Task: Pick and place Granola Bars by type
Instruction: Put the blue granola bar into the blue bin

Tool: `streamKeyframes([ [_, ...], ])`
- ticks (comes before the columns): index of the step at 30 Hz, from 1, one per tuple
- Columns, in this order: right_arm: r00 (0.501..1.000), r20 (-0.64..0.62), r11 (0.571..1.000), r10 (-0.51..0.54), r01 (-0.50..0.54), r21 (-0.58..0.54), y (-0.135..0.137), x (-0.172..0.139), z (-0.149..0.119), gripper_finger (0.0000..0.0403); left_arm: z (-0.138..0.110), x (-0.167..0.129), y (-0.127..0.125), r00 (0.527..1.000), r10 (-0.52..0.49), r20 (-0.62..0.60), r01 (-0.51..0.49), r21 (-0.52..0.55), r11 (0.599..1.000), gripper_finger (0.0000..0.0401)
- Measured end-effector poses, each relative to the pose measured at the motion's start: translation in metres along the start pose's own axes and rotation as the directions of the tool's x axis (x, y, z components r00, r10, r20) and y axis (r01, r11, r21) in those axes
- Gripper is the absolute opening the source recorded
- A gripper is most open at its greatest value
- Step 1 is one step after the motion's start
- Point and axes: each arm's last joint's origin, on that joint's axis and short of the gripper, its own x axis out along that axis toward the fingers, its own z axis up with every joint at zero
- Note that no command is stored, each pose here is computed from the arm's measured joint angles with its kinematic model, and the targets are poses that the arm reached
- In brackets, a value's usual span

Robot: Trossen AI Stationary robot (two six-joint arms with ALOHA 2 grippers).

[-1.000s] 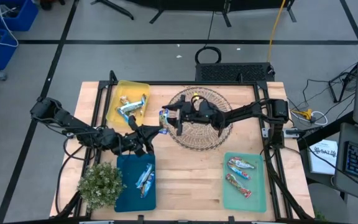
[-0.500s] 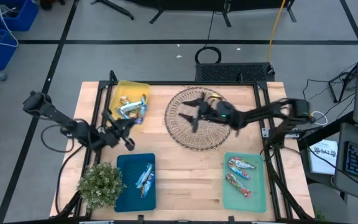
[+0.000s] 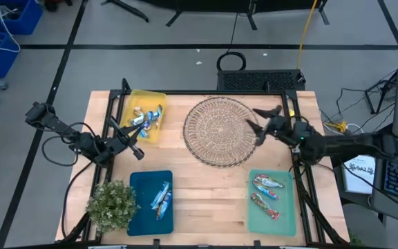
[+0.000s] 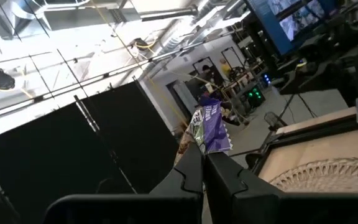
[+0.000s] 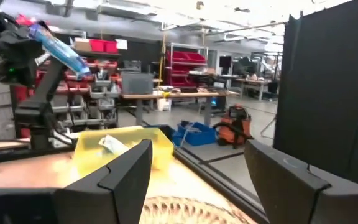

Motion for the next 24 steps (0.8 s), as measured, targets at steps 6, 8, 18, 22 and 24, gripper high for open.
streamKeyframes([
  [6, 0.995, -0.097, 1.000, -0.018, 0.016, -0.014, -0.008, -0.022, -0.003, 0.0247, -0.001, 0.000, 0.000, 1.000, 0.012, -0.022, -0.012, -0.012, 1.000, 0.0004],
  [8, 0.990, -0.141, 1.000, -0.016, 0.012, -0.029, -0.010, -0.027, -0.007, 0.0247, -0.001, 0.000, 0.000, 0.999, 0.017, -0.030, -0.017, -0.013, 1.000, 0.0004],
  [18, 0.993, -0.121, 0.996, -0.008, -0.003, -0.089, -0.014, -0.041, -0.013, 0.0247, -0.002, 0.000, 0.001, 0.997, 0.035, -0.066, -0.037, -0.027, 0.999, 0.0004],
  [22, 0.992, -0.125, 0.993, 0.017, -0.032, -0.118, -0.014, -0.045, -0.025, 0.0247, -0.002, 0.000, 0.001, 0.997, 0.040, -0.073, -0.042, -0.026, 0.999, 0.0004],
  [24, 0.992, -0.115, 0.992, 0.044, -0.057, -0.113, -0.013, -0.046, -0.026, 0.0247, -0.002, 0.000, 0.001, 0.997, 0.040, -0.073, -0.042, -0.026, 0.999, 0.0004],
])
